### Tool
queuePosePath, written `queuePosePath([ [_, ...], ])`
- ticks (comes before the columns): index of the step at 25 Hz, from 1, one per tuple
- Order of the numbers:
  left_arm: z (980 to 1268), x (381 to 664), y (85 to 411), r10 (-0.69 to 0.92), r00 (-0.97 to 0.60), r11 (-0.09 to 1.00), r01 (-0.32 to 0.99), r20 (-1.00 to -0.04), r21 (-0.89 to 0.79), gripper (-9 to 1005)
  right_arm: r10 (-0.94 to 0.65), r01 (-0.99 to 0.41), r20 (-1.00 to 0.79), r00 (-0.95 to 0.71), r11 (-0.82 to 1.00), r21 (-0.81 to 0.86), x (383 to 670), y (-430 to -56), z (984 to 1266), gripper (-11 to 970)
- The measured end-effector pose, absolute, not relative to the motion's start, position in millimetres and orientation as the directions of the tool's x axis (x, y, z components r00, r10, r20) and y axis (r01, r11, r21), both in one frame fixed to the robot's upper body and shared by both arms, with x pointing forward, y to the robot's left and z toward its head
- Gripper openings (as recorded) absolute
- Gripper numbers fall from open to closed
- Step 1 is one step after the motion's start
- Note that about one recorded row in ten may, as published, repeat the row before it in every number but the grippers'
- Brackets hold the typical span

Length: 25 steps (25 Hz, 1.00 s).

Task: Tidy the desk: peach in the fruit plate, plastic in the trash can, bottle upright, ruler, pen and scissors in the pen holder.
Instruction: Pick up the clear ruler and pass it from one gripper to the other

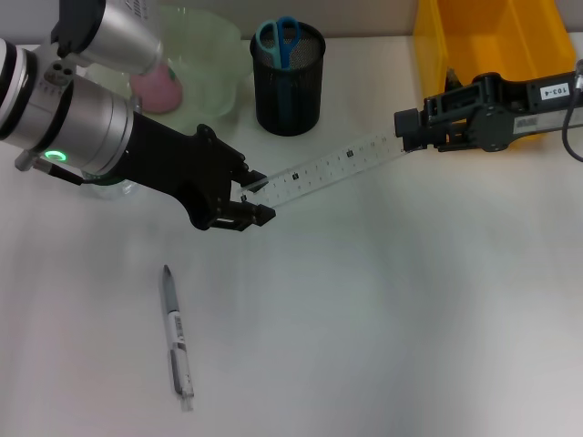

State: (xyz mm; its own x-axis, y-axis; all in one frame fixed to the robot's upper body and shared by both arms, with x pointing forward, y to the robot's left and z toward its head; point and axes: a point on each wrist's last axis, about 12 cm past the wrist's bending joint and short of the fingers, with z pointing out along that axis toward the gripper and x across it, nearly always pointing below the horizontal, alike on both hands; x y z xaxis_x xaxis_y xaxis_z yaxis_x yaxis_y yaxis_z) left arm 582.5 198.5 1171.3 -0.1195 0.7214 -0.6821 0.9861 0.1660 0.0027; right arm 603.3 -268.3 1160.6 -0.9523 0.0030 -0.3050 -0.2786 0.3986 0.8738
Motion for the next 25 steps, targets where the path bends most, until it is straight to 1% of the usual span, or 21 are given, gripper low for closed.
queuePosePath([
  [2, 1171.4, 582.5, 198.5, 0.721, -0.119, 0.166, 0.986, -0.682, 0.003, 384, 0.008, -0.279, -0.308, -0.951, 0.403, 0.871, 604.0, -268.5, 1160.0, 354],
  [13, 1174.0, 582.8, 197.3, 0.722, -0.108, 0.162, 0.987, -0.683, 0.016, 384, -0.006, -0.282, -0.308, -0.951, 0.417, 0.864, 604.7, -264.8, 1157.9, 254],
  [16, 1174.1, 582.7, 197.1, 0.722, -0.107, 0.162, 0.987, -0.684, 0.016, 384, -0.007, -0.284, -0.309, -0.951, 0.417, 0.864, 604.7, -264.3, 1157.8, 201],
  [17, 1174.1, 582.6, 196.8, 0.721, -0.107, 0.161, 0.987, -0.684, 0.015, 384, -0.01, -0.29, -0.314, -0.949, 0.416, 0.862, 604.9, -263.7, 1158.0, 183],
  [24, 1174.0, 582.1, 194.9, 0.719, -0.103, 0.155, 0.988, -0.687, 0.014, 384, -0.03, -0.331, -0.35, -0.936, 0.411, 0.849, 605.1, -261.4, 1159.7, 140],
  [25, 1173.9, 582.0, 194.5, 0.719, -0.103, 0.155, 0.988, -0.687, 0.014, 384, -0.035, -0.343, -0.36, -0.932, 0.406, 0.847, 604.7, -261.0, 1159.8, 115],
])
